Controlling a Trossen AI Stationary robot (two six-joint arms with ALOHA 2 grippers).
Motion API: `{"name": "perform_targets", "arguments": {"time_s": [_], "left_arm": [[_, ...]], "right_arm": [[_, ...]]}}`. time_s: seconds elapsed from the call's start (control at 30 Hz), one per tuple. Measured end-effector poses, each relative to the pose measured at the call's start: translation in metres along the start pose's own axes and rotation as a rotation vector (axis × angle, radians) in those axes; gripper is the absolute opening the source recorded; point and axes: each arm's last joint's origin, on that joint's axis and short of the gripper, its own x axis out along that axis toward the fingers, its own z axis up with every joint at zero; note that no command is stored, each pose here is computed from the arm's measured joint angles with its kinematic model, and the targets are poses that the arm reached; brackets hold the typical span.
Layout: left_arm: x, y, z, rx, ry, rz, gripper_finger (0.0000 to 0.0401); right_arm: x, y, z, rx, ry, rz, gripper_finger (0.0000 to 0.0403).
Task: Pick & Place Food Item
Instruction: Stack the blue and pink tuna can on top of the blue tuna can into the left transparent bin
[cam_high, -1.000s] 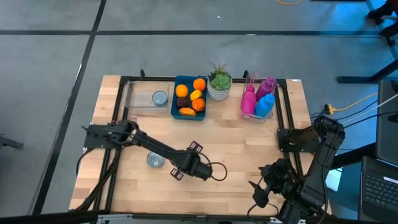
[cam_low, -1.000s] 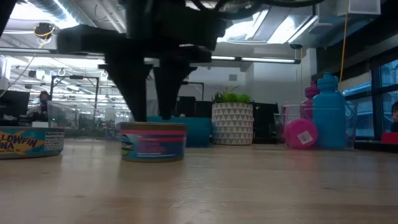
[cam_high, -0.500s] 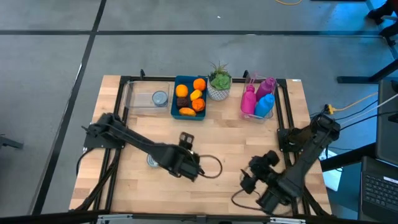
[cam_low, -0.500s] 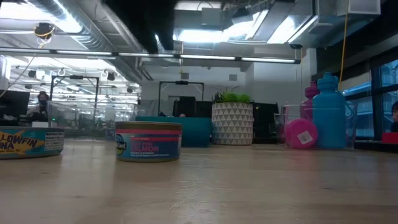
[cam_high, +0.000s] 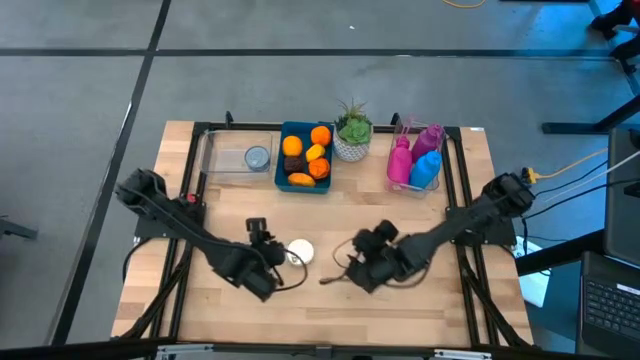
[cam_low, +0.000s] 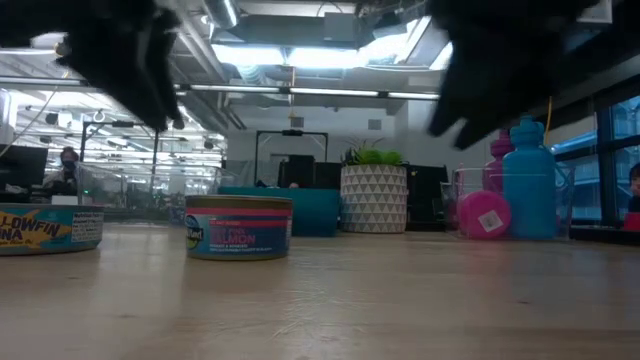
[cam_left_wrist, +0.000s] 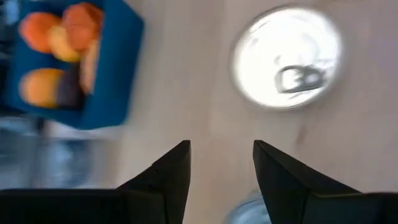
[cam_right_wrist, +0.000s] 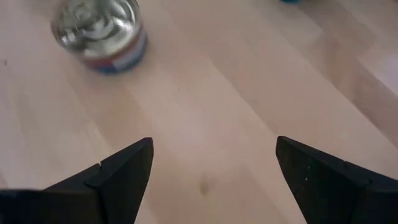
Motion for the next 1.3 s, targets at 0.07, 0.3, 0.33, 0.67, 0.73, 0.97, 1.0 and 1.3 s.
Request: {"name": "perform_targets", "arguments": {"time_s": [0.07, 0.3, 0.33, 0.67, 0.73, 0.97, 1.0, 1.3], "left_arm": [[0.005, -0.001, -0.011, -0.057, -0.057, -0.044, 0.0161], [0.046, 0.008, -0.033, -0.121, -0.074, -0.074, 0.0147], [0.051, 0.008, -0.034, -0.128, -0.079, -0.085, 0.0146], [0.067, 0.01, -0.041, -0.146, -0.084, -0.115, 0.0143], [0.066, 0.007, -0.045, -0.167, -0.084, -0.115, 0.0143], [0.057, -0.006, -0.046, -0.205, -0.189, -0.117, 0.0143], [0.055, -0.008, -0.045, -0.204, -0.215, -0.121, 0.0143], [0.05, -0.013, -0.033, -0.211, -0.334, -0.146, 0.0143]], "right_arm": [[0.01, -0.002, 0.012, -0.006, -0.01, 0.035, 0.0341], [0.046, -0.016, 0.046, 0.016, -0.012, 0.196, 0.0341], [0.05, -0.017, 0.048, 0.023, -0.008, 0.213, 0.0341], [0.093, -0.016, 0.047, 0.058, 0.098, 0.278, 0.0341], [0.101, -0.014, 0.045, 0.063, 0.11, 0.292, 0.0341], [0.111, -0.014, 0.049, 0.093, 0.125, 0.34, 0.0341], [0.113, -0.014, 0.05, 0.098, 0.121, 0.345, 0.0341], [0.113, -0.001, 0.066, 0.079, 0.092, 0.399, 0.0341]]}}
